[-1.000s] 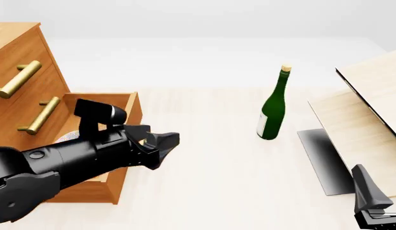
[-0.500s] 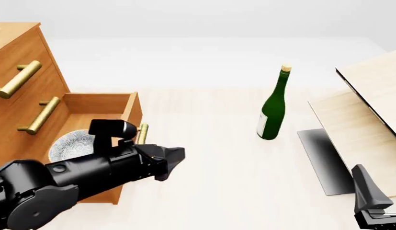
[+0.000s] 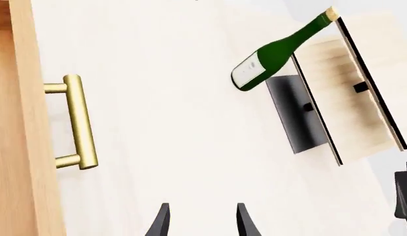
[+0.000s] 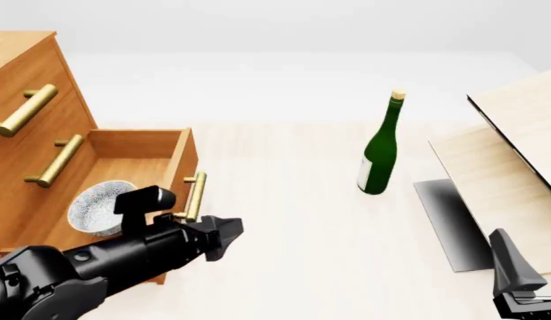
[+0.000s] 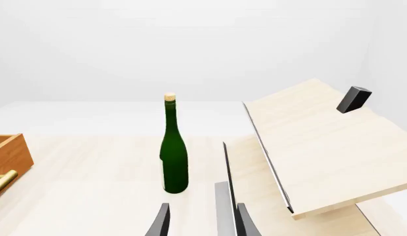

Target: Put the bowl in the bottom drawer of the cabinet and close it.

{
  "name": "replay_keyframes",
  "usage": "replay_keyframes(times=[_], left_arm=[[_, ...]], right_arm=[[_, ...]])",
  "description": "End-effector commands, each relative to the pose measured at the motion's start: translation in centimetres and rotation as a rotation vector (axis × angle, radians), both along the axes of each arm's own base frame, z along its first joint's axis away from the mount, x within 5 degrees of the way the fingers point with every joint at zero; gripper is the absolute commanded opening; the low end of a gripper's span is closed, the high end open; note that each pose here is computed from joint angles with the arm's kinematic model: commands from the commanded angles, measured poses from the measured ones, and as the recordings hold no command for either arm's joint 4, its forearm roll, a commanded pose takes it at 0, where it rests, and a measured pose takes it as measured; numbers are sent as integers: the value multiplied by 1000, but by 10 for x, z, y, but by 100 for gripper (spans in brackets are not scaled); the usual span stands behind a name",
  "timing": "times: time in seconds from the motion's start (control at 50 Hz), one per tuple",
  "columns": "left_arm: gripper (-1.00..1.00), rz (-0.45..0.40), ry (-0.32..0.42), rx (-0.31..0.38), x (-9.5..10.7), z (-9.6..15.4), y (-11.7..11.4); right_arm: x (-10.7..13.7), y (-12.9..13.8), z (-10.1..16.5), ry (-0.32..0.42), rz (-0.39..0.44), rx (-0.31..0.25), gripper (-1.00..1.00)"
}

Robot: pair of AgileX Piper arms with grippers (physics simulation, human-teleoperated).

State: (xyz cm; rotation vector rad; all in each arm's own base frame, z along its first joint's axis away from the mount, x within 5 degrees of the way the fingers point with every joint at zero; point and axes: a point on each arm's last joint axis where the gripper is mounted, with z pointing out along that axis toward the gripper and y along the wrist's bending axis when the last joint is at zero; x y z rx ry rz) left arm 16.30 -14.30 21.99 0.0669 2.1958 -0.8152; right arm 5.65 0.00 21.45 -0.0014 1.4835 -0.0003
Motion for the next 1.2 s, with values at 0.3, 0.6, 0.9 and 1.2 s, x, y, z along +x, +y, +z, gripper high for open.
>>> replay_keyframes(times=[0.3,0.6,0.9,1.2], left_arm=[[100,142,56,-14,3,-19,28],[100,193,84,-10,5,-28,38],[100,229,105,-4,6,-34,44],[100,271,147,4,7,-47,50]], right_arm=[[0,0,0,0,0,0,100],[0,0,0,0,0,0,100],[0,0,0,0,0,0,100],[0,0,0,0,0,0,100]])
